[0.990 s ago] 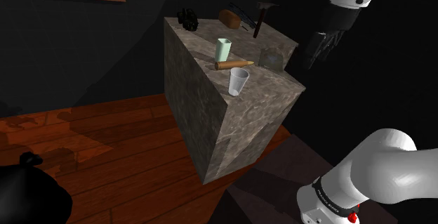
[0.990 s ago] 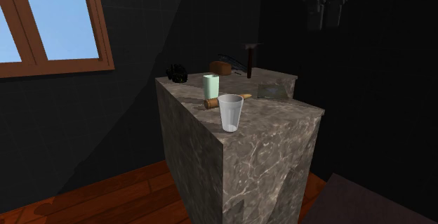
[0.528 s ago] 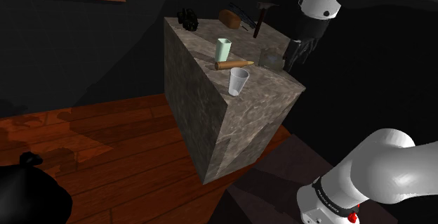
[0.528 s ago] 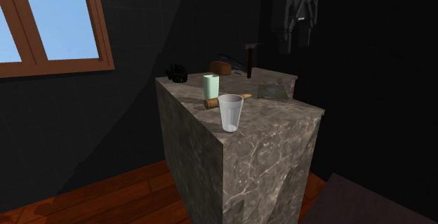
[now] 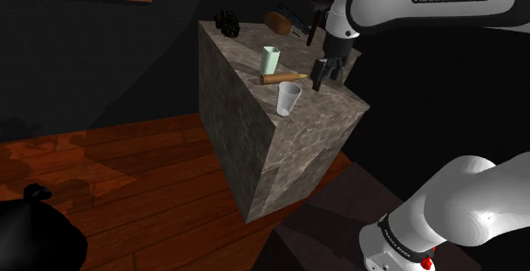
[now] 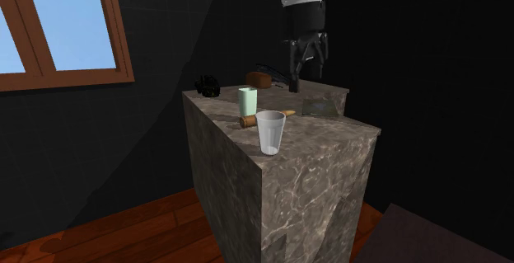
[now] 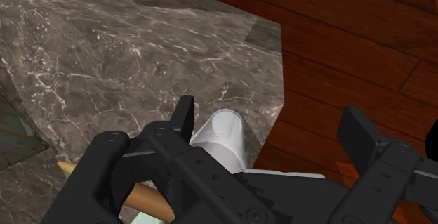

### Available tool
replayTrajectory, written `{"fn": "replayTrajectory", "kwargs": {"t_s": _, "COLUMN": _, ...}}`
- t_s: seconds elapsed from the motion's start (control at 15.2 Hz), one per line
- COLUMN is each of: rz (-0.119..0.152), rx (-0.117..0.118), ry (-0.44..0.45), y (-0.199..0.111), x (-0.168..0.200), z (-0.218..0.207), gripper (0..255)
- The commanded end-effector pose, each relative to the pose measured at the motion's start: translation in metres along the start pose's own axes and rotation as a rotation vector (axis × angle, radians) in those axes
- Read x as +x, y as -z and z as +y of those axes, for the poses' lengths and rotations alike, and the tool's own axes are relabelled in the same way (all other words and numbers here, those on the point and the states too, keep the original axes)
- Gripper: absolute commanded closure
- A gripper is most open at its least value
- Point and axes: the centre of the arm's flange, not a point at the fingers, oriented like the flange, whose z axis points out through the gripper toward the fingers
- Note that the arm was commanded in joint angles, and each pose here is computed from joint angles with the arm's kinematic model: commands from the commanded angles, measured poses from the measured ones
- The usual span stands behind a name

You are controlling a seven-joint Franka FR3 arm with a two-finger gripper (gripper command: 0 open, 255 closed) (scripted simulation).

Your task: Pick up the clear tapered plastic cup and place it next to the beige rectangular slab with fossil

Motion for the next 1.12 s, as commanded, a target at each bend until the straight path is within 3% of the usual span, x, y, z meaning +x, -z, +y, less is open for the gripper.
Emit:
{"fn": "replayTrajectory", "kwargs": {"t_s": 0.0, "rz": 0.004, "rx": -0.007, "ry": 0.009, "y": -0.017, "x": 0.023, "z": -0.001, "gripper": 0}}
{"fn": "replayTrajectory", "kwargs": {"t_s": 0.79, "rz": 0.021, "rx": -0.051, "ry": 0.06, "y": -0.109, "x": 0.149, "z": -0.01, "gripper": 0}}
{"fn": "replayTrajectory", "kwargs": {"t_s": 1.06, "rz": 0.021, "rx": -0.051, "ry": 0.06, "y": -0.13, "x": 0.149, "z": -0.009, "gripper": 0}}
